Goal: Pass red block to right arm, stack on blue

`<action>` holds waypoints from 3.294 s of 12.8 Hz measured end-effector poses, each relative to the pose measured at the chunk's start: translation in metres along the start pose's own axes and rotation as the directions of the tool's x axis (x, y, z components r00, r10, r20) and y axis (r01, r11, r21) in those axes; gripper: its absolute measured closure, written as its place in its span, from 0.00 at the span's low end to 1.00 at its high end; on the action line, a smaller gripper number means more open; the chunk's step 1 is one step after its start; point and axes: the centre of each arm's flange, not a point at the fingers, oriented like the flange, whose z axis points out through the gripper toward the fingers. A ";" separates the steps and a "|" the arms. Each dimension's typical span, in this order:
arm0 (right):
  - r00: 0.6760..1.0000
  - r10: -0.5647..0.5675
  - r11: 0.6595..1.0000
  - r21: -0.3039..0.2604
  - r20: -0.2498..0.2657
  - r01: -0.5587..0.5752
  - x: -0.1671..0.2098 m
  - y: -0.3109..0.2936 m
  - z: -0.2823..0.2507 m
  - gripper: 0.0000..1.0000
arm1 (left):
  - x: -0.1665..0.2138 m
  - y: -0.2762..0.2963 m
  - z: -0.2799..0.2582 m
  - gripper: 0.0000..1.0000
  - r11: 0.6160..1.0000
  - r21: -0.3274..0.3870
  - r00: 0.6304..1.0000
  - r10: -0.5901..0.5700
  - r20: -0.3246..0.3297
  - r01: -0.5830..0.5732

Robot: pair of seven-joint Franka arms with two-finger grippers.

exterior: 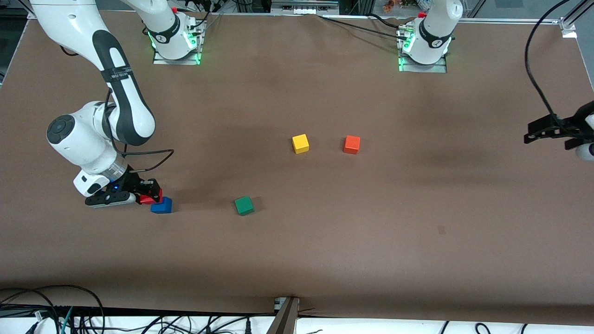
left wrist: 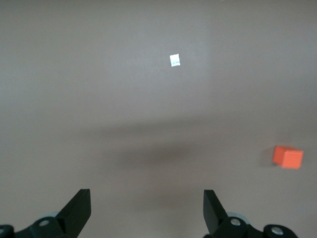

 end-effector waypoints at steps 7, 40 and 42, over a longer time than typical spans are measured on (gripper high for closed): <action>1.000 0.004 1.000 -0.020 -0.028 -0.004 0.003 0.005 0.009 0.43 | -0.015 0.032 -0.005 0.00 0.993 -0.001 0.993 -0.117 0.034 0.117; 0.998 0.045 0.999 -0.019 -0.049 -0.046 0.009 -0.006 0.022 0.06 | -0.012 0.017 0.005 0.00 0.995 -0.002 0.992 -0.102 0.079 0.103; 0.997 0.043 0.999 -0.018 -0.060 -0.044 0.013 -0.007 0.018 0.00 | -0.012 0.017 0.005 0.00 0.995 -0.002 0.992 -0.102 0.079 0.103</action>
